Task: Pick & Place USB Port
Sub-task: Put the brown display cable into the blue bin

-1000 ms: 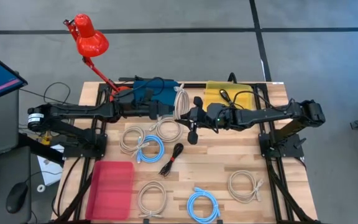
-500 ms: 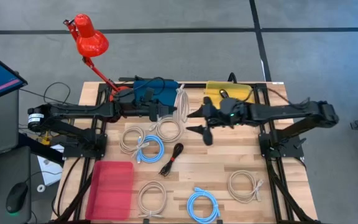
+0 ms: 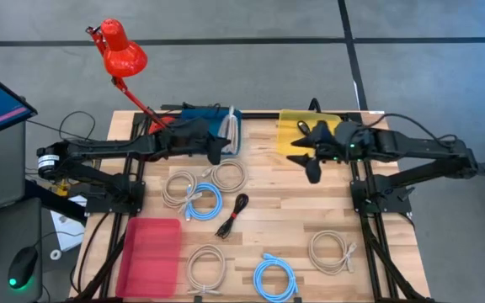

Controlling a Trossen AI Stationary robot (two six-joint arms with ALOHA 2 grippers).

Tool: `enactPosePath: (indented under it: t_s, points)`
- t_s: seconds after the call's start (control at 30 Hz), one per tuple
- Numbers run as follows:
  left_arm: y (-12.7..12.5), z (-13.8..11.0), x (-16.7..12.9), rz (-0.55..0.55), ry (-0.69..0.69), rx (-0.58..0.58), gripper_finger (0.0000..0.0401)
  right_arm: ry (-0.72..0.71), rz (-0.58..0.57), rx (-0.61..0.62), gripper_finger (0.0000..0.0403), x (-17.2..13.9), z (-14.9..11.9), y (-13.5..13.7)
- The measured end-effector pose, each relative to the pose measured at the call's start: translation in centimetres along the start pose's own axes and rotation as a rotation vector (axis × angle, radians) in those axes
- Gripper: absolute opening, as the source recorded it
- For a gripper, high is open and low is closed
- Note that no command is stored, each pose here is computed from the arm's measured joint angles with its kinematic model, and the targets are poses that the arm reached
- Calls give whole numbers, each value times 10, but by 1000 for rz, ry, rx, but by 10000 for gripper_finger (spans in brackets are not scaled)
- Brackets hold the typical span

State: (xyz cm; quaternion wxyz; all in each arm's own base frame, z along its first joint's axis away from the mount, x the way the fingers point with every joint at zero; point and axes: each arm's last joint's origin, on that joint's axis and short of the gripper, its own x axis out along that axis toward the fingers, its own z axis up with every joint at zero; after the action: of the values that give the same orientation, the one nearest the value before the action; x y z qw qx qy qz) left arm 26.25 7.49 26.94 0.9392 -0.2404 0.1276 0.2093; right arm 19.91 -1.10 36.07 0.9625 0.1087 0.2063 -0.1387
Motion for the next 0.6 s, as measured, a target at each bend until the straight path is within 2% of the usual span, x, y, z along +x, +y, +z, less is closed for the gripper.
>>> enactPosePath:
  t_s: [0.17,0.33,0.6]
  points:
    - [11,-8,-1,240,34,172,12,-24,-71,3,226,-9,0,-4]
    - [27,-14,-5,427,115,256,12,-24,-95,-1,213,-8,0,-5]
    - [56,-10,2,544,152,240,12,20,-134,-14,193,3,-4,-5]
